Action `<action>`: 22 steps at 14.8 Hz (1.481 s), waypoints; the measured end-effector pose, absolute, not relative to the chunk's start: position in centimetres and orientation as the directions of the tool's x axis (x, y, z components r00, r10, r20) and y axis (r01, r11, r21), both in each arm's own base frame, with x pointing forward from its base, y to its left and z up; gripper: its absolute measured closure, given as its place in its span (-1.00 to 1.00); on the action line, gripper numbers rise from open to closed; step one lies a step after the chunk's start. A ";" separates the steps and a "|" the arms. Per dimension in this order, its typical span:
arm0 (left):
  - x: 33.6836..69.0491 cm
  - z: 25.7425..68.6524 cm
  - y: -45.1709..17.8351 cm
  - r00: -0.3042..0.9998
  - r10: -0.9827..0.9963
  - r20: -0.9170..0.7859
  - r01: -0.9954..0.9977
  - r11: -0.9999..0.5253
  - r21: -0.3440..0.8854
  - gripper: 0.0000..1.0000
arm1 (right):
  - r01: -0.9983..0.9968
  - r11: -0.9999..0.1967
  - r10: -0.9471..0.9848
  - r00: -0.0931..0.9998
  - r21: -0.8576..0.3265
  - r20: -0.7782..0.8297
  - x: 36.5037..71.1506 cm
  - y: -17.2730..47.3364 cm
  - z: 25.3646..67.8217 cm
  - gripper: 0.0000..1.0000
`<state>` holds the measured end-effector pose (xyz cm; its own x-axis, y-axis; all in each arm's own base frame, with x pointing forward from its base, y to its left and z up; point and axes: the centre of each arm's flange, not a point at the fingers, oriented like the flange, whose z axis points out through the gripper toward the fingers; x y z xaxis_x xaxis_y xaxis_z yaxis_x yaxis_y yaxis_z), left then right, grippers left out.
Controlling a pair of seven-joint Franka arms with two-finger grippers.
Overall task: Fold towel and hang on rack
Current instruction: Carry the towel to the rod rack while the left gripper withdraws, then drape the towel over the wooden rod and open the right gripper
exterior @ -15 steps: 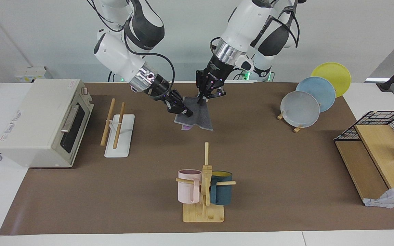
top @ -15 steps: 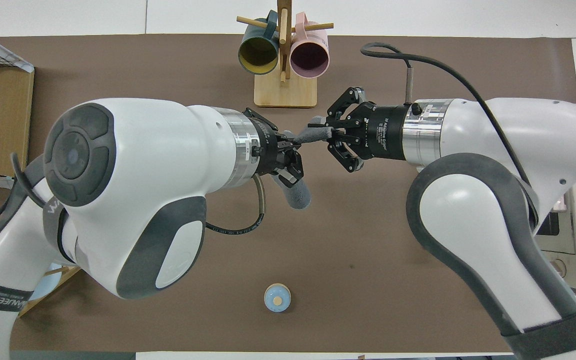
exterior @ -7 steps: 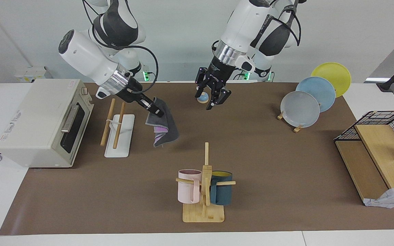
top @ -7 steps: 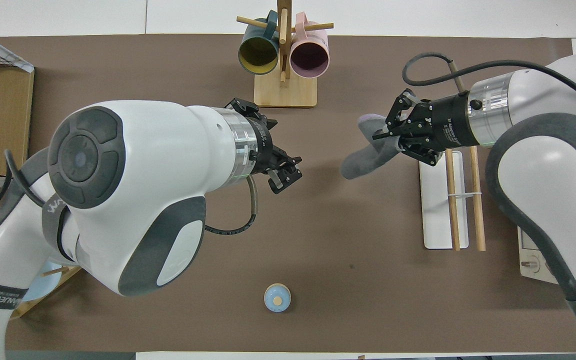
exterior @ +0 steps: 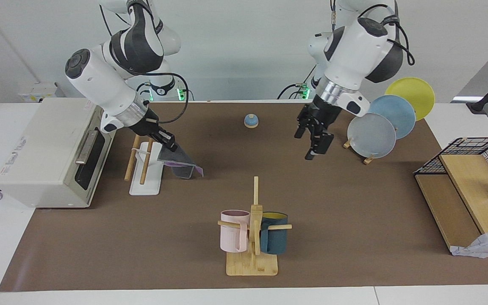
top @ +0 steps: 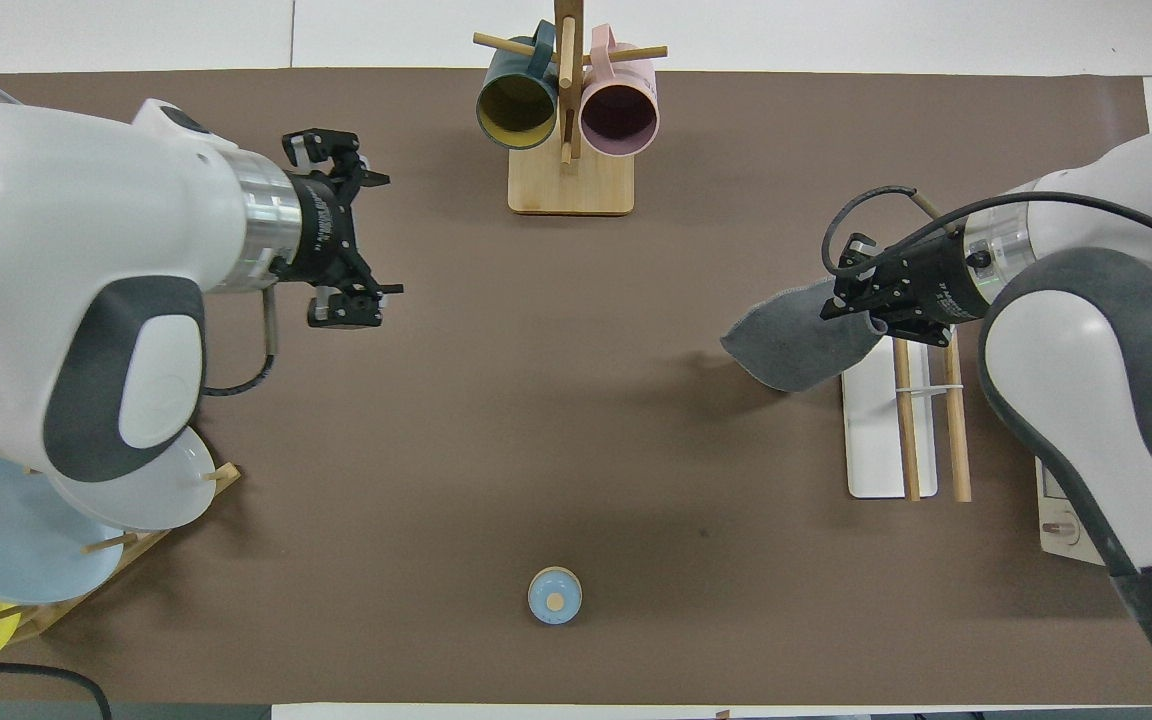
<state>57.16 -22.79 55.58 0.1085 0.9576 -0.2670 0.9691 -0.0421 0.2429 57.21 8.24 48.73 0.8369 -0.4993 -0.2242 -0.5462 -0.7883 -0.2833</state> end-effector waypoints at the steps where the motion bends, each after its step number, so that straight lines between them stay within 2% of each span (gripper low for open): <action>1: 57.8 55.1 -20.6 0.172 0.956 -0.238 0.961 -0.110 0.253 -1.00 | -0.534 -0.797 -0.488 0.845 -0.284 -0.219 57.1 7.2 48.4 0.96; 7: 59.0 53.0 -10.7 0.597 0.797 -0.094 0.790 -0.564 0.241 -1.00 | -0.418 -0.870 -0.389 0.908 -0.260 -0.158 55.7 -0.2 46.2 0.96; 9: 58.8 53.1 -9.0 0.715 0.697 -0.062 0.689 -0.686 0.232 -1.00 | -0.363 -0.910 -0.344 0.931 -0.198 -0.123 55.5 -1.2 46.2 0.96; 12: 58.3 53.5 -7.3 0.863 0.504 -0.026 0.499 -0.843 0.203 -1.00 | -0.327 -0.930 -0.313 0.944 -0.169 -0.106 55.3 -2.5 46.5 0.96; 18: 57.3 55.4 -6.1 0.989 0.145 -0.003 0.145 -0.989 0.028 -1.00 | -0.218 -0.971 -0.209 0.973 -0.097 -0.096 54.7 -5.7 46.3 0.96; 22: 55.5 57.8 -5.5 0.999 0.034 -0.041 0.034 -0.999 -0.007 -1.00 | -0.199 -0.976 -0.190 0.977 -0.084 -0.097 54.4 -7.5 46.0 0.96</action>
